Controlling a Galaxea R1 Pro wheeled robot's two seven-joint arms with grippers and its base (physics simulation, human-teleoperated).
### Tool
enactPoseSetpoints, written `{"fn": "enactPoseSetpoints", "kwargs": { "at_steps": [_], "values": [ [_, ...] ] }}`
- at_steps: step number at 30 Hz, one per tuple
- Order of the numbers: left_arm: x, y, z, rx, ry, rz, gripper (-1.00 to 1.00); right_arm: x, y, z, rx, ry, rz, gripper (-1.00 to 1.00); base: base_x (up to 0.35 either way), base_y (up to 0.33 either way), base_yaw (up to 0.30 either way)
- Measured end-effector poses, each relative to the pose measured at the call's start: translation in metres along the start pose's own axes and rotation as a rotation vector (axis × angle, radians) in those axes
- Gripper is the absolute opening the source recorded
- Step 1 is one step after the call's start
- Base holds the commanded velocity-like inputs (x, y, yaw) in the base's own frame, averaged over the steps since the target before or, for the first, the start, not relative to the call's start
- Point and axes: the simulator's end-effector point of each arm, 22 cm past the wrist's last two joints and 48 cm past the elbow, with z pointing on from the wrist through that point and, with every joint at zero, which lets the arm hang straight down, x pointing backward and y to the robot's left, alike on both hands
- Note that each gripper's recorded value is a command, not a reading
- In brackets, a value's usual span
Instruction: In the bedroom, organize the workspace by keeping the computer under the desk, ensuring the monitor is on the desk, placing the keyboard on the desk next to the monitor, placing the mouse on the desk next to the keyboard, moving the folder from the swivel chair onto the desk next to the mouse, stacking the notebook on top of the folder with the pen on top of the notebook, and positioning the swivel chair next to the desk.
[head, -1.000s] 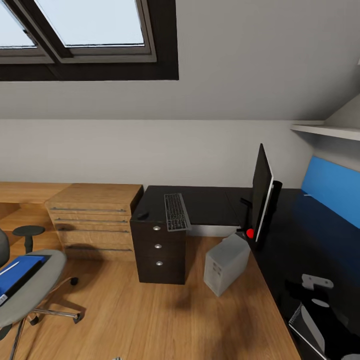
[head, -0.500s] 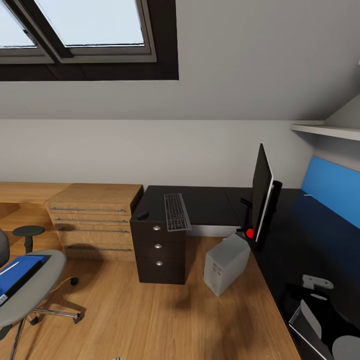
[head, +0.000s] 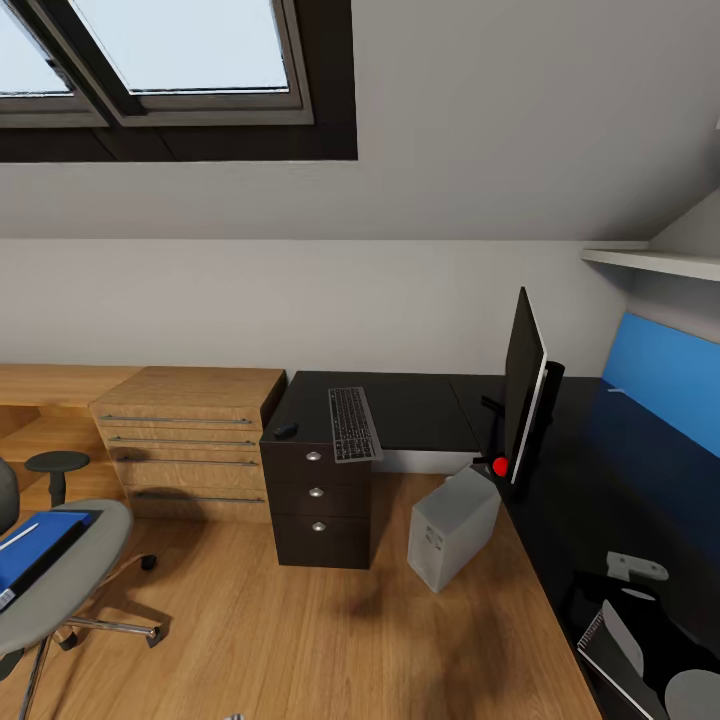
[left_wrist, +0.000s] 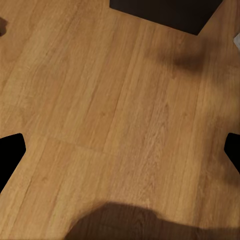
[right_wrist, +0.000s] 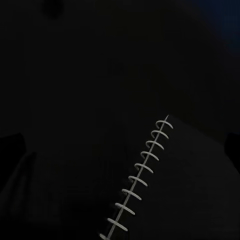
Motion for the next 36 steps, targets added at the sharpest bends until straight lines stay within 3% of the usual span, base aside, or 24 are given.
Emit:
{"fn": "enactPoseSetpoints", "kwargs": {
  "at_steps": [8, 23, 36],
  "values": [
    [0.0004, -0.0002, 0.0002, 0.000, 0.001, 0.001, 1.00, 0.0009, -0.0003, 0.0003, 0.002, 0.003, 0.001, 1.00, -0.113, -0.077, 0.000],
    [0.0003, 0.0008, 0.0003, -0.003, 0.002, 0.000, 1.00, 0.0011, 0.0000, 0.0004, 0.001, 0.004, 0.001, 1.00, -0.283, -0.020, 0.000],
    [0.0000, 0.0008, 0.0000, -0.003, 0.000, 0.000, 1.00, 0.0009, -0.0002, 0.0001, 0.001, 0.003, 0.000, 1.00, -0.057, 0.000, 0.000]
  ]
}}
